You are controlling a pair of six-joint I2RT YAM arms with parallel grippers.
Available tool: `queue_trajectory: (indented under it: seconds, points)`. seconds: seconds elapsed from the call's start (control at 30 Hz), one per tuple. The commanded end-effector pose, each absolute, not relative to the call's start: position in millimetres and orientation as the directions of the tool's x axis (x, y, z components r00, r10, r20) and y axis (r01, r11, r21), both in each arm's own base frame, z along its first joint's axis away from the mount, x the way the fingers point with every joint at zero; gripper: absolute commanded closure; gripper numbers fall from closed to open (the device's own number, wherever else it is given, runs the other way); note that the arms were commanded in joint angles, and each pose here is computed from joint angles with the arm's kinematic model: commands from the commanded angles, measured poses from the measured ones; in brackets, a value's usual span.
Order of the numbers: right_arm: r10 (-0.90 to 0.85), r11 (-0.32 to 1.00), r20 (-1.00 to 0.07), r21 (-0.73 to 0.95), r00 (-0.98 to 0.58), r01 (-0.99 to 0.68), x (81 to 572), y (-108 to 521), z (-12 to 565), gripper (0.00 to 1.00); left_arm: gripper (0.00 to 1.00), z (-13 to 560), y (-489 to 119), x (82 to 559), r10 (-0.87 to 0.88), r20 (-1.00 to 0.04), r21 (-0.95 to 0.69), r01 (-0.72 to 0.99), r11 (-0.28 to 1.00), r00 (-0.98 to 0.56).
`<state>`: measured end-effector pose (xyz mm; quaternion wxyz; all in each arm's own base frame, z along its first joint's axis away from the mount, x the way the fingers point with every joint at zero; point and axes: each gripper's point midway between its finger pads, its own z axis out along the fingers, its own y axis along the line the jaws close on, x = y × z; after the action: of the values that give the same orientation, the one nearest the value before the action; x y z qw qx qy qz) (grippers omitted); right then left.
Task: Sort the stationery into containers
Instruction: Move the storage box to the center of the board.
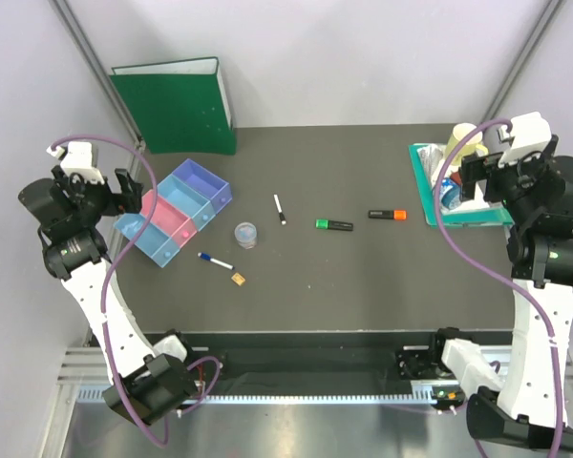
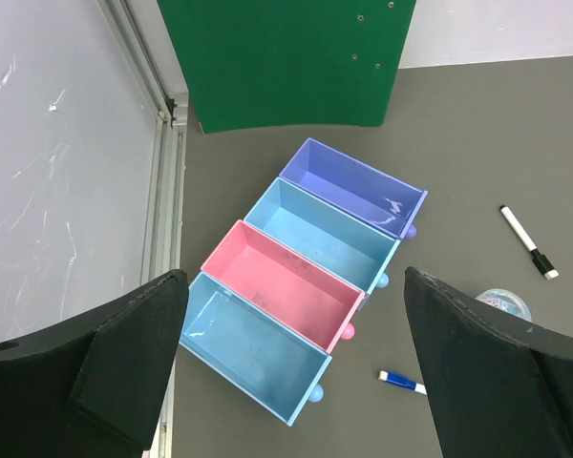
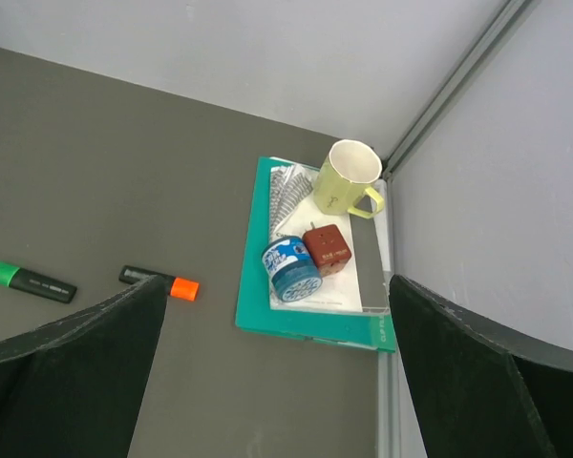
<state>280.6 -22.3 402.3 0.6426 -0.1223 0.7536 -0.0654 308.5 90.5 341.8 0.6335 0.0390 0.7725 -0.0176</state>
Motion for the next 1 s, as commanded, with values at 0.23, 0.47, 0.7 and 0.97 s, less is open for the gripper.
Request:
queue_trajectory:
  seconds: [0.23, 0.47, 0.7, 0.97]
  points:
    - [-0.316, 0.947, -0.943, -0.307, -0.106, -0.098, 282, -24, 418, 0.00, 0.01, 349, 87, 308, 0.054, -0.985, 0.037, 0.104, 0.994, -0.165]
    - [-0.312, 0.950, -0.933, -0.309, -0.179, -0.046, 295, -40, 406, 0.00, 0.01, 336, 78, 300, 0.199, -0.968, 0.171, 0.181, 0.968, -0.152]
    - [-0.341, 0.916, -0.909, -0.264, -0.239, -0.302, 322, 18, 376, 0.00, 0.01, 292, 103, 301, 0.099, -0.950, 0.090, 0.044, 0.995, -0.297]
    - [-0.410, 0.865, -0.889, -0.307, -0.206, -0.397, 374, 89, 366, 0.01, 0.01, 245, 122, 301, 0.017, -0.905, 0.069, -0.109, 0.992, -0.424]
